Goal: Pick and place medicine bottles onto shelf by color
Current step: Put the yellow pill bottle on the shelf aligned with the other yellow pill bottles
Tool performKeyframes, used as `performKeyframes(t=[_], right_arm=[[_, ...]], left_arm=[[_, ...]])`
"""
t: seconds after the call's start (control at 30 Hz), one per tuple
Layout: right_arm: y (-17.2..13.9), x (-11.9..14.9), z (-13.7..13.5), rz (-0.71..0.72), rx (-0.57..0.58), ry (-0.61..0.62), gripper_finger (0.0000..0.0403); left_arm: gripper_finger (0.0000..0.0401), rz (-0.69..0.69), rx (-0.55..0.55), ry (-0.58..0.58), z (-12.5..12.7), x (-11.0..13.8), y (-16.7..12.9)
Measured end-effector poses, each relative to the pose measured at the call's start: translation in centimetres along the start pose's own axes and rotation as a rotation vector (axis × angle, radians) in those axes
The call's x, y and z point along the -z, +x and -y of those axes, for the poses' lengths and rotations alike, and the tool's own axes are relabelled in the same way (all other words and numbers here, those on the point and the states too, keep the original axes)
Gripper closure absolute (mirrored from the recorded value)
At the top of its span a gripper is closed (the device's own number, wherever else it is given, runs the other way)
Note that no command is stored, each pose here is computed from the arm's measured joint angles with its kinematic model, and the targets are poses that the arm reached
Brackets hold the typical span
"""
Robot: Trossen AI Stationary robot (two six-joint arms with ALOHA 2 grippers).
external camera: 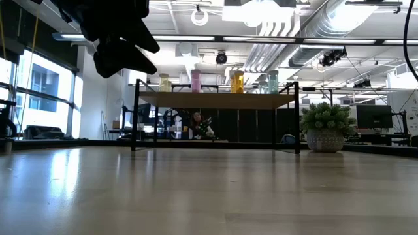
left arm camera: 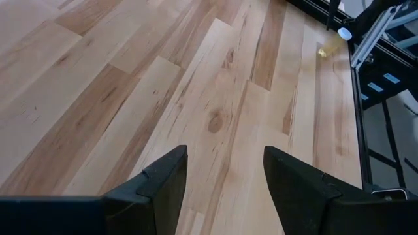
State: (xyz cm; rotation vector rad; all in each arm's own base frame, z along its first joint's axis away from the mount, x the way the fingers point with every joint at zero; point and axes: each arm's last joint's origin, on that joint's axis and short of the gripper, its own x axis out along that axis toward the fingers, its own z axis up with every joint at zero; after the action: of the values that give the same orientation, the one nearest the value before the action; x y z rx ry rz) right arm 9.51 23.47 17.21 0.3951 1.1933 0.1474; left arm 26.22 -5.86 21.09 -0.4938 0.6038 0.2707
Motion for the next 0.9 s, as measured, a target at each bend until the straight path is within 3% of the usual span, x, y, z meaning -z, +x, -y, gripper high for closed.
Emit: performKeyframes(t=[0.53,0.9], right_arm=[[0.0,-0.4,-0.5,0.091,-0.041,-0.007,0.0171],[1.4,0.0,-0.7,0.056,-0.023,-0.015,0.0171]], left_arm=[[0.0208,0.0,0.0,0.0,0.0,0.0,0.0],[0.0208,0.0,0.0,0.0,0.0,0.0,0.0]])
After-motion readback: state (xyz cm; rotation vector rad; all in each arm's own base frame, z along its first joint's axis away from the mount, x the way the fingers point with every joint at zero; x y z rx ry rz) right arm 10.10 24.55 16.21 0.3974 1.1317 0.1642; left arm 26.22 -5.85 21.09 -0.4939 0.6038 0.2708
